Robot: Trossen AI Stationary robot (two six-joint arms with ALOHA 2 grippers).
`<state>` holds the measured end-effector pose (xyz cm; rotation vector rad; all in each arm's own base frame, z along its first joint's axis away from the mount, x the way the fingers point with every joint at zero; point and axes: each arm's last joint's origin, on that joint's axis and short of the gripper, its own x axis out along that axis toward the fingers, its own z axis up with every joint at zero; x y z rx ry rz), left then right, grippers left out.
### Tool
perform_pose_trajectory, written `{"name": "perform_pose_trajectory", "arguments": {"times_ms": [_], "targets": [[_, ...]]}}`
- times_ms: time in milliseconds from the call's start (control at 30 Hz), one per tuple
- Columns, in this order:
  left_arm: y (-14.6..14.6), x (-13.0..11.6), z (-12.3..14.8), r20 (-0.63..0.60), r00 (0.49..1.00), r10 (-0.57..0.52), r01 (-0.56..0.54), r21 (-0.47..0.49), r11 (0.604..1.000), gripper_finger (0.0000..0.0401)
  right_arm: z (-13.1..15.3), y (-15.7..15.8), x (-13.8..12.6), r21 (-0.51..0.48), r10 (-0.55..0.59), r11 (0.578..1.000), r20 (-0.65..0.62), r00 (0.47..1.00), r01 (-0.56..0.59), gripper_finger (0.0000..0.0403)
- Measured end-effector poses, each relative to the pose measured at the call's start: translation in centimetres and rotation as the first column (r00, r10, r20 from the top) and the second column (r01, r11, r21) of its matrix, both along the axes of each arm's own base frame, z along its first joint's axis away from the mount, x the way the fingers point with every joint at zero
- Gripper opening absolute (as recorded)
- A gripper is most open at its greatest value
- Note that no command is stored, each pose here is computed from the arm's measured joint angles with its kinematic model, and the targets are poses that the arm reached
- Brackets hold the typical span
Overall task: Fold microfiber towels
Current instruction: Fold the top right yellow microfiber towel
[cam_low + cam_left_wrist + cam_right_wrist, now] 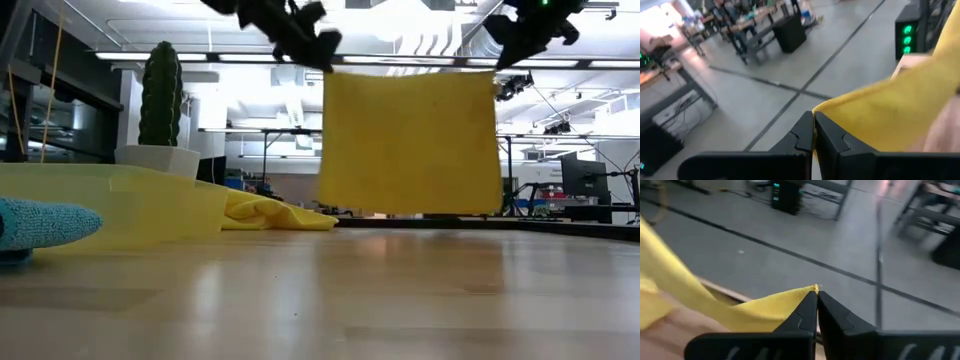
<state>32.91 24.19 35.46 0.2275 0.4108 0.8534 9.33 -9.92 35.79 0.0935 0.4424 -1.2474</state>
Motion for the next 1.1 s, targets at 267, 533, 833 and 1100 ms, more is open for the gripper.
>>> {"name": "perform_pose_trajectory", "arguments": {"times_ms": [267, 533, 833, 1100], "targets": [[1.4, 0.3, -2.3, -0.049, 0.998, 0.034, -0.037, -0.063, 0.997, 0.0, -1.0, -0.5, -1.6, 0.11, -0.061, 0.992, -0.059, 0.996, 0.067, 0.0], [-0.2, 0.7, -2.8, -0.124, 0.992, -0.008, -0.006, -0.113, 0.994, 0.0, -1.8, 0.0, -2.0, 0.204, -0.065, 0.976, -0.071, 0.995, 0.078, 0.0], [-4.0, 2.3, -4.6, -0.23, 0.966, -0.122, 0.058, -0.266, 0.962, 0.0, -5.1, 1.1, -1.9, 0.346, -0.005, 0.938, -0.052, 0.999, 0.023, 0.0], [-9.6, 3.9, -7.0, -0.291, 0.926, -0.242, 0.12, -0.378, 0.918, 0.0, -8.8, 2.8, -1.7, 0.46, 0.067, 0.886, 0.004, 0.998, -0.061, 0.0]]}}
